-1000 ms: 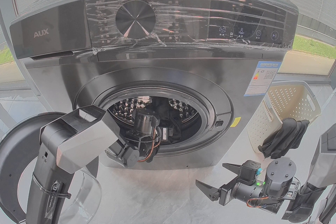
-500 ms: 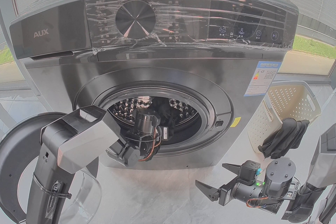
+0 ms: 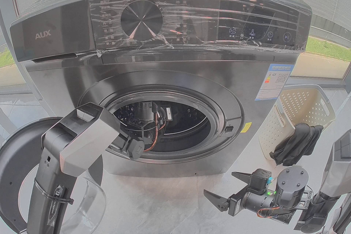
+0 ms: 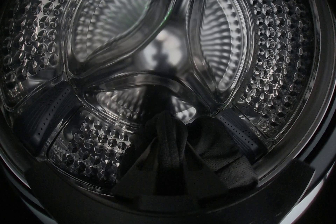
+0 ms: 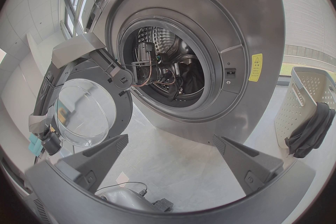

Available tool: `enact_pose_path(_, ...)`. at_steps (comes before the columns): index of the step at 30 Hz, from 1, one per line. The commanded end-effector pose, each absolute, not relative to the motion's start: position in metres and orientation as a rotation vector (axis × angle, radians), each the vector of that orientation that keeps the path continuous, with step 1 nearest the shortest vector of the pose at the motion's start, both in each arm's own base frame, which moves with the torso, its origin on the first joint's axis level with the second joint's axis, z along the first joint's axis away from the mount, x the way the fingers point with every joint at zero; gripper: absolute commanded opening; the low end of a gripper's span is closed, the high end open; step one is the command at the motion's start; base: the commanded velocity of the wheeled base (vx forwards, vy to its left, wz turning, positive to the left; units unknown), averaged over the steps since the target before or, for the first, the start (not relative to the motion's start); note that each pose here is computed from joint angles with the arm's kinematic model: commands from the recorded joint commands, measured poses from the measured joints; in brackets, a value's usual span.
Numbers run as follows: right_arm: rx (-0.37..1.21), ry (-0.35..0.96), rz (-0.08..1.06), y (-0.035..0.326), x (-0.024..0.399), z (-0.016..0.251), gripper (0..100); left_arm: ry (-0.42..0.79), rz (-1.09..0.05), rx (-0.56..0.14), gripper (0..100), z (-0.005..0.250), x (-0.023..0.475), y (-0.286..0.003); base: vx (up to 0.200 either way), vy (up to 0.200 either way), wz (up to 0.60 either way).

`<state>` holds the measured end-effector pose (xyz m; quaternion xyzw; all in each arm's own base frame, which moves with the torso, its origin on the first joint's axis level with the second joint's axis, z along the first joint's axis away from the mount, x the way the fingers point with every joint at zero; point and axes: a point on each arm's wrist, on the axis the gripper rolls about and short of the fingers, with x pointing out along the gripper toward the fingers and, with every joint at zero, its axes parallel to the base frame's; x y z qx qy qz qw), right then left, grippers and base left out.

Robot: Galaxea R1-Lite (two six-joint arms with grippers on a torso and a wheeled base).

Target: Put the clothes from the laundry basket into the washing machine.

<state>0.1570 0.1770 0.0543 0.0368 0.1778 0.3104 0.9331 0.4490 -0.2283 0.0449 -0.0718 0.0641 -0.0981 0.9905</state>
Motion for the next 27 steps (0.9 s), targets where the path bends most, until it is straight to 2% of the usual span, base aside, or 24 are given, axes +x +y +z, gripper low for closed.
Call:
enact_pose_path(1,0.072,0.367,0.637,0.177,0.156,0.054,100,0.132,-0.194,-0.142,0,0.042,0.45,-0.227,0.0,0.0,0.0)
enact_pose_path(2,0.073,0.368,0.638,0.177,0.156,0.054,100,0.134,-0.194,-0.14,0,0.041,0.449,-0.227,0.0,0.0,0.0)
enact_pose_path(3,0.072,0.367,0.638,0.177,0.156,0.054,100,0.135,-0.195,-0.142,100,0.042,0.449,-0.228,0.0,0.0,0.0)
enact_pose_path(10,0.071,0.369,0.638,0.177,0.156,0.053,100,0.198,-0.212,-0.125,100,0.046,0.429,-0.231,0.0,0.0,0.0)
enact_pose_path(11,0.072,0.371,0.636,0.177,0.156,0.053,100,0.285,-0.221,-0.088,100,0.041,0.416,-0.23,0.0,0.0,0.0)
enact_pose_path(13,0.075,0.372,0.639,0.177,0.156,0.053,100,0.343,-0.234,-0.063,100,0.036,0.406,-0.231,0.0,0.0,0.0)
enact_pose_path(27,0.075,0.372,0.639,0.177,0.156,0.053,100,0.419,-0.214,-0.022,100,-0.003,0.411,-0.226,0.0,0.0,0.0)
